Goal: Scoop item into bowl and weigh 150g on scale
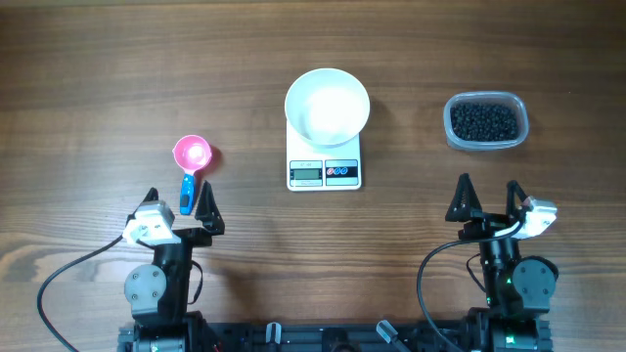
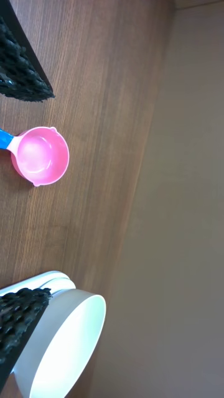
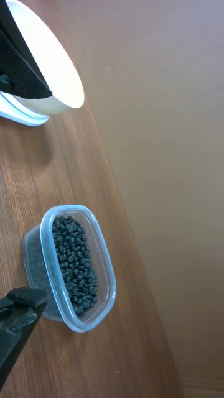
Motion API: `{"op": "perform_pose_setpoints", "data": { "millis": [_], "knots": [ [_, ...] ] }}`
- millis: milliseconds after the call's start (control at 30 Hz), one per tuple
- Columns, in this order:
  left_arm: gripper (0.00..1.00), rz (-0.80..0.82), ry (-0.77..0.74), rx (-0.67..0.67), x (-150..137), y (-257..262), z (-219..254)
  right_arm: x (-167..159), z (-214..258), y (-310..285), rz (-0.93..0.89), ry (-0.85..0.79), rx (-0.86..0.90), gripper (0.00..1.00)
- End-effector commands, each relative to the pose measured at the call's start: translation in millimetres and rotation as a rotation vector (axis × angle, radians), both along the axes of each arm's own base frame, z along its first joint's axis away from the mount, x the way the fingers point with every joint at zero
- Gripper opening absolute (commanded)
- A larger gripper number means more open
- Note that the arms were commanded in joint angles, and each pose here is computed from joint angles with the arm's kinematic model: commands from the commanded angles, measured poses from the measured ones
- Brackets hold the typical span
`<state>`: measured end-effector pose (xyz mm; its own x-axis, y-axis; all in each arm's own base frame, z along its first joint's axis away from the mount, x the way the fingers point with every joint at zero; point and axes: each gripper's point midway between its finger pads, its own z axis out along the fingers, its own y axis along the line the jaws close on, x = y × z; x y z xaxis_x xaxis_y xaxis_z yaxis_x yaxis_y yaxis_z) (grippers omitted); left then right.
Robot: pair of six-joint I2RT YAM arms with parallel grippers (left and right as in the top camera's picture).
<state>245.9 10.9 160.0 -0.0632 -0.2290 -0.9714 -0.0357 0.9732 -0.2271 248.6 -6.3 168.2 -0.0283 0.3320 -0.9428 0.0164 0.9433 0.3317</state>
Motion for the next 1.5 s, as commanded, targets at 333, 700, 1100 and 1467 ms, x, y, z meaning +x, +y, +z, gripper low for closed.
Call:
{"op": "perform_pose_setpoints", "data": {
  "millis": [333, 700, 1100, 1467],
  "knots": [
    [1.0, 0.0, -0.002, -0.01, 0, 0, -2, 0, 0, -1, -0.013, -0.004, 0.136, 1.0],
    [1.0, -0.059, -0.035, -0.01, 0, -10, 6, 0, -2, 9, 0.042, 0.01, 0.194, 1.0],
    [1.0, -0.059, -0.114, -0.084, 0, -10, 31, 11, 11, 21, 0.124, 0.099, 0.03, 1.0],
    [1.0, -0.123, -0.002, -0.092, 29, -18, 91, 49, 80, 33, 0.206, 0.289, 0.051, 1.0]
  ]
}}
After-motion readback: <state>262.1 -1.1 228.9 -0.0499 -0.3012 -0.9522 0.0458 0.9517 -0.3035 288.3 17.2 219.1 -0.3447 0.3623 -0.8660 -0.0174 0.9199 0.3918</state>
